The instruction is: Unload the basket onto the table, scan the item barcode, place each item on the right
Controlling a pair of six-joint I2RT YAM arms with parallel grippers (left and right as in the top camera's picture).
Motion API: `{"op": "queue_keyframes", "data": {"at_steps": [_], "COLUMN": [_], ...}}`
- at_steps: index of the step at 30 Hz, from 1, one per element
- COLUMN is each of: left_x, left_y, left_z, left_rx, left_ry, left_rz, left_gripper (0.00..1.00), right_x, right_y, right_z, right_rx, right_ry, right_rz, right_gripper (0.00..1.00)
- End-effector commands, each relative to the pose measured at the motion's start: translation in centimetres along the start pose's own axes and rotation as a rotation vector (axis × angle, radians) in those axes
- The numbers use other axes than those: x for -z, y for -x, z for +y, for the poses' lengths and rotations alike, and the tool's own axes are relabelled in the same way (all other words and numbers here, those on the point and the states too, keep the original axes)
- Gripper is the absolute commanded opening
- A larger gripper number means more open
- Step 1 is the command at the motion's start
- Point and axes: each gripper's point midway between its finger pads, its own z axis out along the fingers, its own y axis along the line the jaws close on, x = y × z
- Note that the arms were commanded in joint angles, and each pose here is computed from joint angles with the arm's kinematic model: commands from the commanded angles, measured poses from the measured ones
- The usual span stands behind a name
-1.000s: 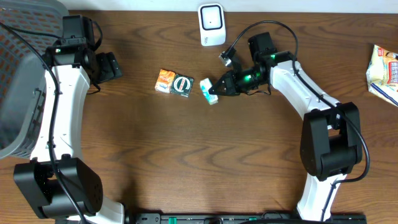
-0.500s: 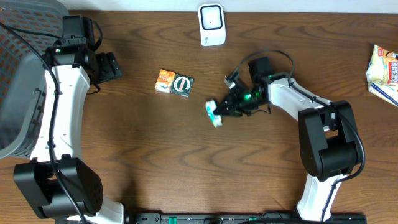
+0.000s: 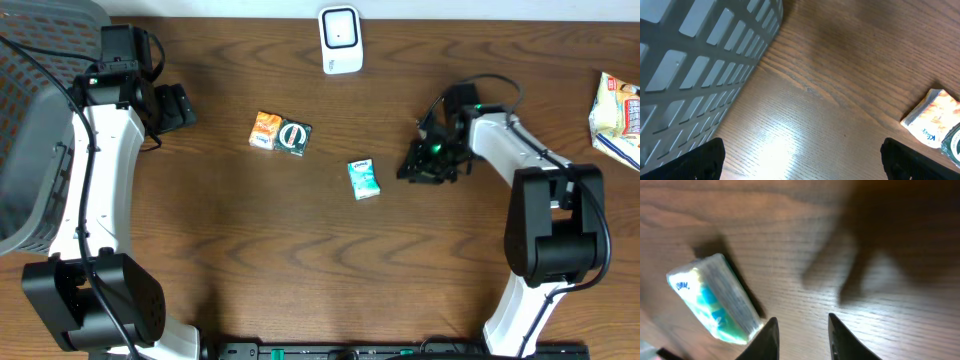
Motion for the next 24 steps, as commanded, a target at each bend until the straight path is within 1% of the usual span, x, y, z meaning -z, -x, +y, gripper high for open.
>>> {"op": "queue_keyframes", "data": {"at_steps": [1, 4, 5, 8, 11, 20, 24], "left_x": [-0.5, -0.5, -0.5, -0.5, -0.5, -0.5, -0.5], "left_y": [-0.3, -0.3, -0.3, -0.3, -0.3, -0.3, -0.3], "left_z": [0.1, 0.1, 0.1, 0.1, 0.1, 0.1, 0.1], "left_rx": [-0.01, -0.01, -0.01, -0.01, -0.01, -0.01, -0.01], "left_ry": [0.003, 0.003, 0.003, 0.003, 0.003, 0.003, 0.003], "left_rz": [0.016, 0.016, 0.016, 0.016, 0.016, 0.016, 0.016], "left_gripper": [0.97, 0.98, 0.98, 0.98, 0.97, 0.97, 0.98], "right_x": [1.9, 2.1, 1.9, 1.4, 0.7, -0.6, -1.0], "right_y": [1.5, 1.2, 0.9, 0.4, -0.3, -1.0, -1.1], "right_z": [1.2, 3.6, 4.1, 4.9, 6.2, 7.1, 7.8], "right_rx": [0.097, 0.165, 0.178, 0.212, 0.252, 0.321, 0.344], "right_ry": [-0.006, 0.079, 0.094, 0.09, 0.087, 0.003, -0.003], "right_rz": [-0.046, -0.03, -0.022, -0.01, 0.007, 0.011, 0.004], "right_gripper": [0.31, 0.38, 0.42, 0.46, 0.53, 0.58, 0.6]}}
